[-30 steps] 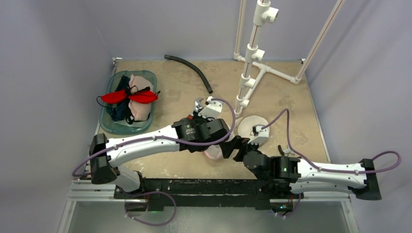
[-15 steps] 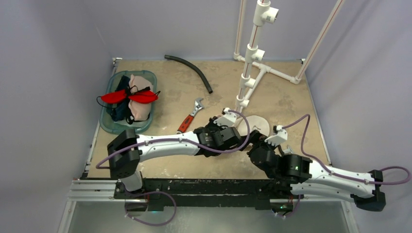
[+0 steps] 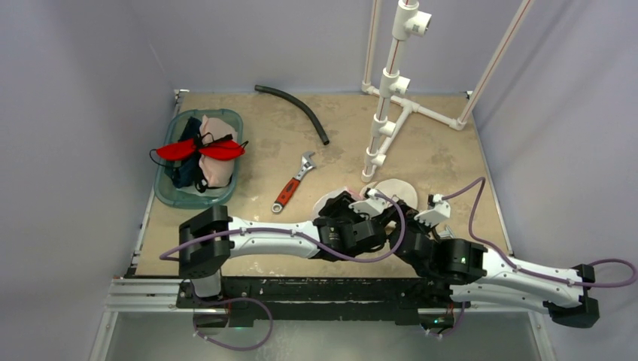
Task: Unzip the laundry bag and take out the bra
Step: Close the laundry bag at the center of the board.
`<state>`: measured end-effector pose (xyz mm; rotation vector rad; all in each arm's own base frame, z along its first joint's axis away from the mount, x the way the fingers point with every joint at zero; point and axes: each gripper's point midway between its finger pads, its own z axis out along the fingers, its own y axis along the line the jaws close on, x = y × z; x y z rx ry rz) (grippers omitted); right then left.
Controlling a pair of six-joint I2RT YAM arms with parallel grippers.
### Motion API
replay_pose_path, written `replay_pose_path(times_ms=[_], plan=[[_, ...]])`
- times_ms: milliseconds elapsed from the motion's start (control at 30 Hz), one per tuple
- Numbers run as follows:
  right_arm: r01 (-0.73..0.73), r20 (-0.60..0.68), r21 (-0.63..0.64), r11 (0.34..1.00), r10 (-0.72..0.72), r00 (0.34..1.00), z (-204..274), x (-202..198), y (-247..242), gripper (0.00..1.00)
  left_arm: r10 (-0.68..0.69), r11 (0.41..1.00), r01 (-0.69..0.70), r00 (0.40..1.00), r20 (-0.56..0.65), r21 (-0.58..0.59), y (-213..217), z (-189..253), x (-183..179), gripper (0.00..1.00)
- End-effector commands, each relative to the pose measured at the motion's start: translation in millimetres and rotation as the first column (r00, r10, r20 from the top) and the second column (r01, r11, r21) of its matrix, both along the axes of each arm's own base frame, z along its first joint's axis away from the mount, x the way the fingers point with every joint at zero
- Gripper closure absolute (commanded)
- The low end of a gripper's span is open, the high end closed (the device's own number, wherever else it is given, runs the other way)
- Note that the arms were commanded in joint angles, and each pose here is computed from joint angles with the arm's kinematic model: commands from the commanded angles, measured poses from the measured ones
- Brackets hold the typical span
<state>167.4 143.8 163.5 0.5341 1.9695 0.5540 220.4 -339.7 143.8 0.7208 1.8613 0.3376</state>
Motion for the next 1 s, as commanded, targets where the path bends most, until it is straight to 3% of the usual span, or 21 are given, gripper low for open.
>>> replay_pose_path(times_ms=[0, 267, 400, 600, 700, 800, 900, 967], plan=[[0.049, 0.032, 0.041, 0.998, -0.050, 0.998, 13.8, 4.4, -8.4, 0.03, -0.042, 0.999, 0.042, 0.999, 0.015, -0.019, -9.7, 2.3, -3.3, 0.46], [0.037, 0.027, 0.046, 0.998, -0.038, 0.999, 13.4, 3.2, -6.5, 0.02, -0.094, 0.979, 0.086, 0.995, -0.038, -0.183, -6.5, 26.2, -18.5, 0.41], [0.012, 0.041, 0.046, 0.999, -0.014, 0.999, 19.4, 4.1, -0.5, 0.02, -0.141, 0.944, 0.120, 0.989, -0.048, -0.307, 0.9, 58.0, -27.5, 0.31], [-0.022, 0.055, 0.020, 1.000, 0.021, 0.998, 26.7, 6.4, 11.7, 0.02, -0.240, 0.875, 0.194, 0.970, -0.049, -0.444, 2.0, 98.1, -40.8, 0.28], [-0.142, 0.112, 0.044, 0.989, 0.137, 0.984, 44.7, 6.8, 42.4, 0.05, -0.188, 0.835, 0.143, 0.982, -0.030, -0.532, 18.3, 117.9, -37.6, 0.28], [-0.279, 0.166, 0.038, 0.960, 0.269, 0.949, 61.3, 2.8, 73.8, 0.17, -0.071, 0.785, 0.025, 0.996, -0.050, -0.619, 47.9, 114.5, -27.5, 0.32], [-0.401, 0.227, -0.013, 0.916, 0.394, 0.891, 81.0, 1.6, 105.5, 0.41, 0.028, 0.717, -0.095, 0.994, -0.108, -0.691, 79.1, 92.8, -14.7, 0.37], [-0.460, 0.227, -0.063, 0.886, 0.462, 0.858, 87.7, 4.3, 127.0, 0.50, 0.064, 0.649, -0.148, 0.988, -0.140, -0.747, 95.1, 80.2, -10.9, 0.40]])
